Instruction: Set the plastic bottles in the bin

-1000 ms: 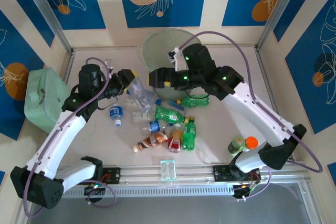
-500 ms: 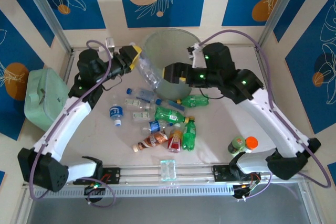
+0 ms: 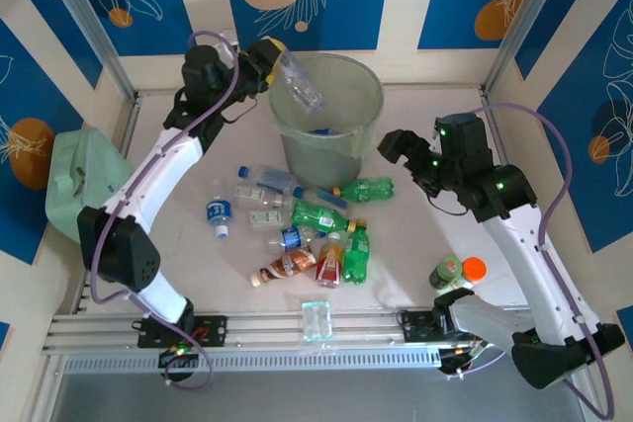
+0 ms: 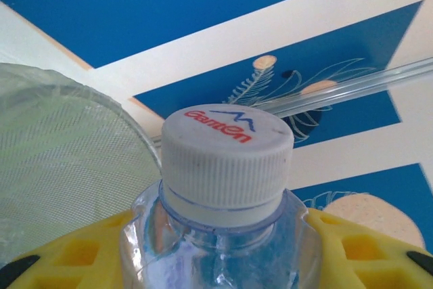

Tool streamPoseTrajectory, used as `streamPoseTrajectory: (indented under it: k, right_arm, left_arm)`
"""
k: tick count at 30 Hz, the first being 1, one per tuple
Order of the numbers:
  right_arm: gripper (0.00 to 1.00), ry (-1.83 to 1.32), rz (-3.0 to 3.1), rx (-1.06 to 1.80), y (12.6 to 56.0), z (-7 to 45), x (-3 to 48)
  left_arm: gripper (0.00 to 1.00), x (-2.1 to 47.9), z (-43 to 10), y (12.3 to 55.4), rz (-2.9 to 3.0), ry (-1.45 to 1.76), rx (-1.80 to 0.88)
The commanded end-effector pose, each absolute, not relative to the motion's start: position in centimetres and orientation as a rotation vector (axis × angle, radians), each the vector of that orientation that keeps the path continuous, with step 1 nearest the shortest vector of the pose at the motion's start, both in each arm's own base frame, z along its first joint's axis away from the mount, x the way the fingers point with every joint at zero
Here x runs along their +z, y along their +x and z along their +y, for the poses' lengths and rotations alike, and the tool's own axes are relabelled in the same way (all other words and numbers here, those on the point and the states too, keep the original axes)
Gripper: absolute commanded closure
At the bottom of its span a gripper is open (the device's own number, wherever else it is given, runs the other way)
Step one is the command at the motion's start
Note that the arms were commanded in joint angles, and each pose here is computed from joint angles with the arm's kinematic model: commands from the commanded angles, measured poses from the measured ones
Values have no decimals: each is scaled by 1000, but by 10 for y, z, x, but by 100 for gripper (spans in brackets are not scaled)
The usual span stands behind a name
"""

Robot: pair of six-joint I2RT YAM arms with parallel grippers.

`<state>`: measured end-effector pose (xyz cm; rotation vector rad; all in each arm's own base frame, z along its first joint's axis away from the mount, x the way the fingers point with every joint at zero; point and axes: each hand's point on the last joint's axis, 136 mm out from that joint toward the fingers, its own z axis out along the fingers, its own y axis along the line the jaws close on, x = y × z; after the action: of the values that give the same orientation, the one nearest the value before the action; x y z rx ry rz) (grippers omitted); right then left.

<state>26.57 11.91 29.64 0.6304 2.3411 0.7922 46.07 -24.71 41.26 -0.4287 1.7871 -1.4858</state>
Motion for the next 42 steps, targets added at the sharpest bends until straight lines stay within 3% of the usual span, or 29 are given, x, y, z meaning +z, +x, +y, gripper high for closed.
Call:
streamPoseTrajectory:
  k: [1,3,8,12,17,23,36,42]
  right_arm:
    - [3,848,2381,772,256,98,270]
    - [3,913,2386,780,259,91,260]
    - [4,1013,2405,776,273,83,247]
    - [4,1025,2405,785,285,82,243]
    - [6,1110,2418,783,304,79,228]
    - [9,1301,2453,766,324,81,193]
    - [9,1571,2573,723,356,104,119]
    - [9,1625,2597,695,356,115,98]
  left_arm:
    - [55,407,-258,464,1839,-409,-1366]
    - [50,393,-262,470,1885,-429,-1327]
    - [22,374,-283,473,1957,-411,-1335]
    - [13,385,-292,464,1940,-349,-1330]
    - [14,425,-282,440,1863,-243,-1276]
    - [16,464,-263,376,1718,-46,-1274]
    - [17,312,-197,282,2035,-191,-1121]
    - [19,286,-187,266,2079,-241,-1117]
